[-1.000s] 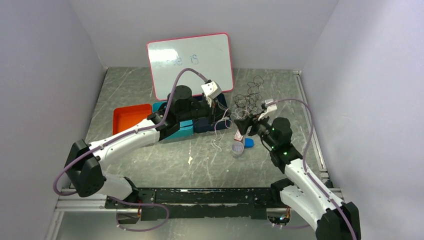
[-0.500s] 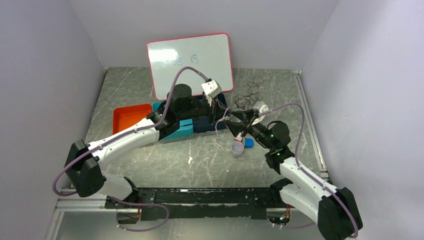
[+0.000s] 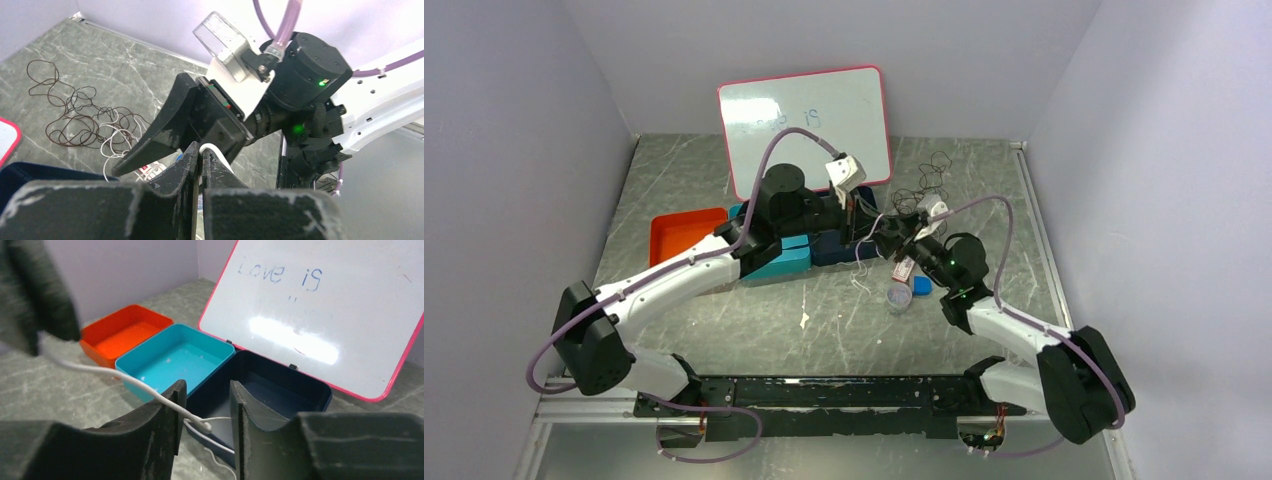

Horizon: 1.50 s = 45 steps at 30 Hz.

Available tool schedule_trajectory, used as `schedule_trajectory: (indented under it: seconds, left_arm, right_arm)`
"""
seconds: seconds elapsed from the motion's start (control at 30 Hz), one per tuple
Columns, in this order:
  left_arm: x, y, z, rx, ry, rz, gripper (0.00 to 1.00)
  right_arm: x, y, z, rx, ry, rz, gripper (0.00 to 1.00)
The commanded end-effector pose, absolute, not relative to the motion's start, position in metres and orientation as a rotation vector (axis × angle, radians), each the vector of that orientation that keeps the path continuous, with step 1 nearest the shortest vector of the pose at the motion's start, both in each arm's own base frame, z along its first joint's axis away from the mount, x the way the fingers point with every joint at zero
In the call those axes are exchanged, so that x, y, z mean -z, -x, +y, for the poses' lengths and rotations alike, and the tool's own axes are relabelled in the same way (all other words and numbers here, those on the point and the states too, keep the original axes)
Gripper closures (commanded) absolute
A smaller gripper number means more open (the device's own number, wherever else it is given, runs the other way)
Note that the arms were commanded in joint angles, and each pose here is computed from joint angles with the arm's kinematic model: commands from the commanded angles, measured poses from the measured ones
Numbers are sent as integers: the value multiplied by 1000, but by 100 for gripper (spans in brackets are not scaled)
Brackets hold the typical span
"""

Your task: Untangle the cables

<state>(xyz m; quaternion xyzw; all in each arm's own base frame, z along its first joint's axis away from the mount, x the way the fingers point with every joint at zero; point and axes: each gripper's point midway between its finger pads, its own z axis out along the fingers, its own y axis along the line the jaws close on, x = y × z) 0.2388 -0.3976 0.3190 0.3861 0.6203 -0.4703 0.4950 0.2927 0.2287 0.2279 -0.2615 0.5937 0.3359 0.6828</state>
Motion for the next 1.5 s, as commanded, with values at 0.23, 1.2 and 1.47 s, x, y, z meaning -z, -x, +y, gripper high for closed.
schedule_trajectory:
  seconds: [0.23,1.2,1.47]
  left_arm:
    - [-375,-216,-381,1205,-921,1425,93]
    - [-455,-281,-273,724,-569,1625,93]
    - [-486,-321,-235,614,-493,1614,93]
  right_arm:
    - [-243,-348,201,-611,252,1312,70]
    - [-195,-320,165,-537,94,1702,55]
    - [-218,-288,159,-586,130,1711,50]
